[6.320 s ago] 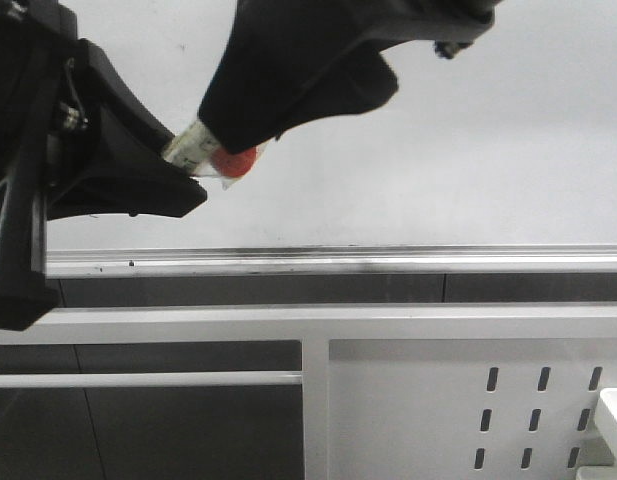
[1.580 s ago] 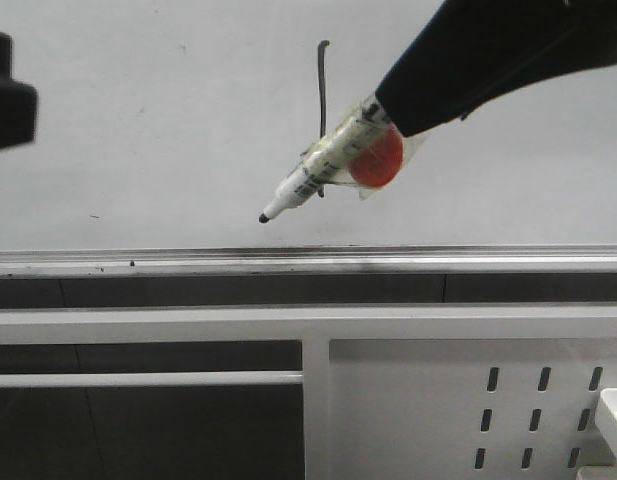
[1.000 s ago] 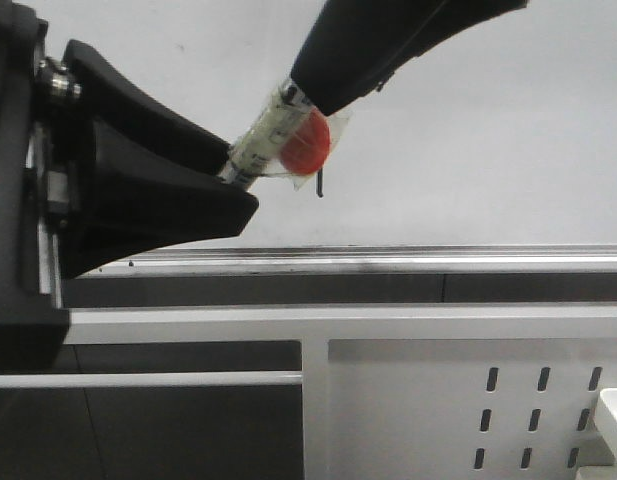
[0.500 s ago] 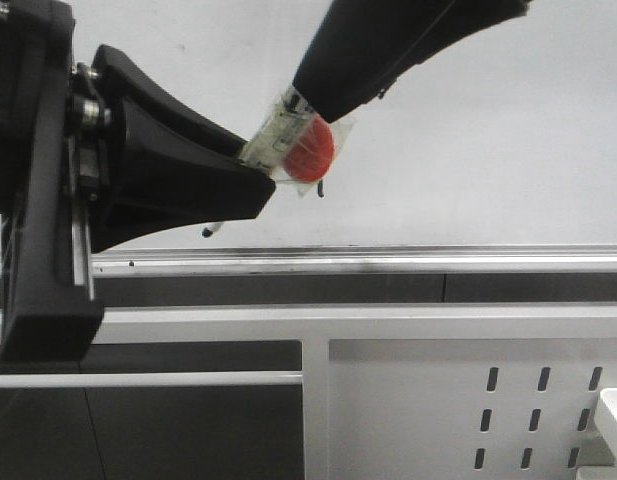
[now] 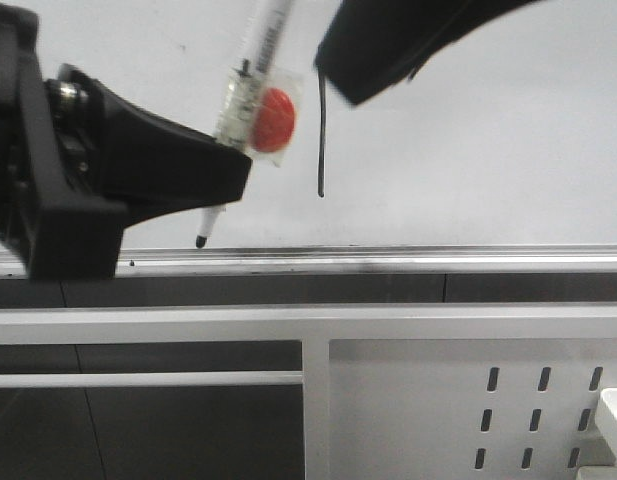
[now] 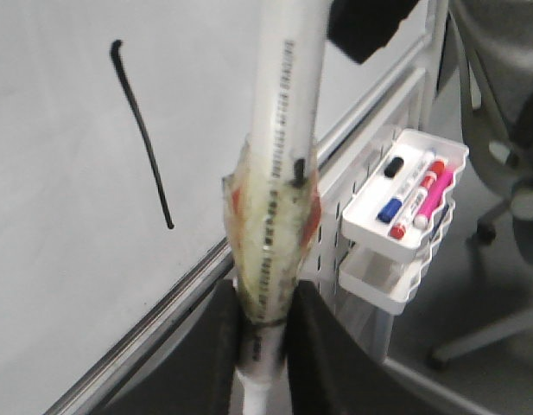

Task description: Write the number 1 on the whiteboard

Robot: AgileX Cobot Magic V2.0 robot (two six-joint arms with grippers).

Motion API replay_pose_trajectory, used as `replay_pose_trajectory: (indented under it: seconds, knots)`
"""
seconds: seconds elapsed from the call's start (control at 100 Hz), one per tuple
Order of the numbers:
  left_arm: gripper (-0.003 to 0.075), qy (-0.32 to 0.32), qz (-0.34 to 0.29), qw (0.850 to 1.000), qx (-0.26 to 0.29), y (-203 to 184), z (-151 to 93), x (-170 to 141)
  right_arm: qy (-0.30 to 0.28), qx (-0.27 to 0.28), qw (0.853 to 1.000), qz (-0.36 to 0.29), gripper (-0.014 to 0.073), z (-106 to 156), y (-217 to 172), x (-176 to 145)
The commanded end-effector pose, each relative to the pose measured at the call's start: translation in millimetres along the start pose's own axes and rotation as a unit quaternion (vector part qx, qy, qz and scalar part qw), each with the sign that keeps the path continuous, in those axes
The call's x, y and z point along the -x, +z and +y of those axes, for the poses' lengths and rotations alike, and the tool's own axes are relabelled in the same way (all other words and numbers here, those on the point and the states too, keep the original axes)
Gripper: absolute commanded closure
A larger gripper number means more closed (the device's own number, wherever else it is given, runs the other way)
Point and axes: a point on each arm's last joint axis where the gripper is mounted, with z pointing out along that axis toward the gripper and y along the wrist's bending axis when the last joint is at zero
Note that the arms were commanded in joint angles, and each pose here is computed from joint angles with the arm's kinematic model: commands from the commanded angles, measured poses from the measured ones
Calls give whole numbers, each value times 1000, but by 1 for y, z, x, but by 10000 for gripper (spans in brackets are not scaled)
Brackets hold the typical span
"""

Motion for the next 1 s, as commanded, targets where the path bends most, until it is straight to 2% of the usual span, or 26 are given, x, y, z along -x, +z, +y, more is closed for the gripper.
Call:
replay_pose_trajectory:
  seconds: [0.0, 0.15, 0.41, 0.99]
  knots:
    - [740, -71, -77, 994, 34, -4, 7, 14, 0, -42, 997, -63, 94, -8, -29, 13]
    - [740, -116, -99, 982, 109, -5, 21, 9, 1, -73, 992, -102, 141, -8, -60, 13]
    - [740, -165, -106, 963, 184, 12, 37, -9, -5, -86, 988, -130, 153, -4, -80, 13]
    - [740, -150, -161, 954, 202, 22, 42, -7, -3, -79, 990, -117, 153, -4, -75, 11]
